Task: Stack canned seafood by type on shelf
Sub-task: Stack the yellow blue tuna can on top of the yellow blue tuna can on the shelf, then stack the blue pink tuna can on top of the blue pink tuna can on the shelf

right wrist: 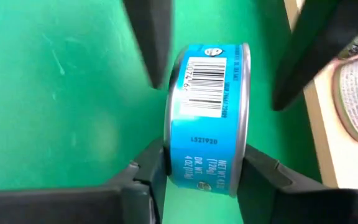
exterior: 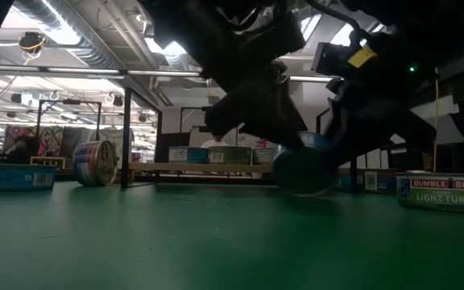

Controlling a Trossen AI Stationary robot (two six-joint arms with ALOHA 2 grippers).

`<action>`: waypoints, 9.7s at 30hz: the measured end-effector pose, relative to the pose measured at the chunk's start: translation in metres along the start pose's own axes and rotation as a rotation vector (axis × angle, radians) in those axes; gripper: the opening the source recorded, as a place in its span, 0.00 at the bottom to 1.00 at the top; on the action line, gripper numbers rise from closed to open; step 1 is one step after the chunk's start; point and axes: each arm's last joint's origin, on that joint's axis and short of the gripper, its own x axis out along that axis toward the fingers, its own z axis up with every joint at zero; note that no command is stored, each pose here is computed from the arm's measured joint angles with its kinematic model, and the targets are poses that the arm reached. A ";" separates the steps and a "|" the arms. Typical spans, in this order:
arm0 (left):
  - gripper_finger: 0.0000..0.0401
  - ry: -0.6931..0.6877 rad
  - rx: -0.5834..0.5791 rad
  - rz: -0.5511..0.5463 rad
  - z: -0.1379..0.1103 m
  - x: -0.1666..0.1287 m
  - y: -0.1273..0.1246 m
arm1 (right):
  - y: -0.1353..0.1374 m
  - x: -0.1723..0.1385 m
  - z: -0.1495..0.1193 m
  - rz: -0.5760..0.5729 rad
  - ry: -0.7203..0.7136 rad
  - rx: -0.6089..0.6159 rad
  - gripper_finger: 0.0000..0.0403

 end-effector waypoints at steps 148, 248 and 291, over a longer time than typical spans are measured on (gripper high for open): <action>0.54 0.604 -0.034 0.204 -0.118 -0.083 0.094 | -0.027 -0.055 0.050 -0.060 0.161 -0.124 0.76; 0.55 0.574 -1.613 0.401 -0.168 -0.264 0.052 | -0.026 -0.054 0.050 -0.042 0.166 -0.125 0.76; 0.55 0.553 -1.630 0.427 -0.186 -0.225 0.046 | -0.024 -0.051 0.082 -0.004 -0.113 0.070 0.76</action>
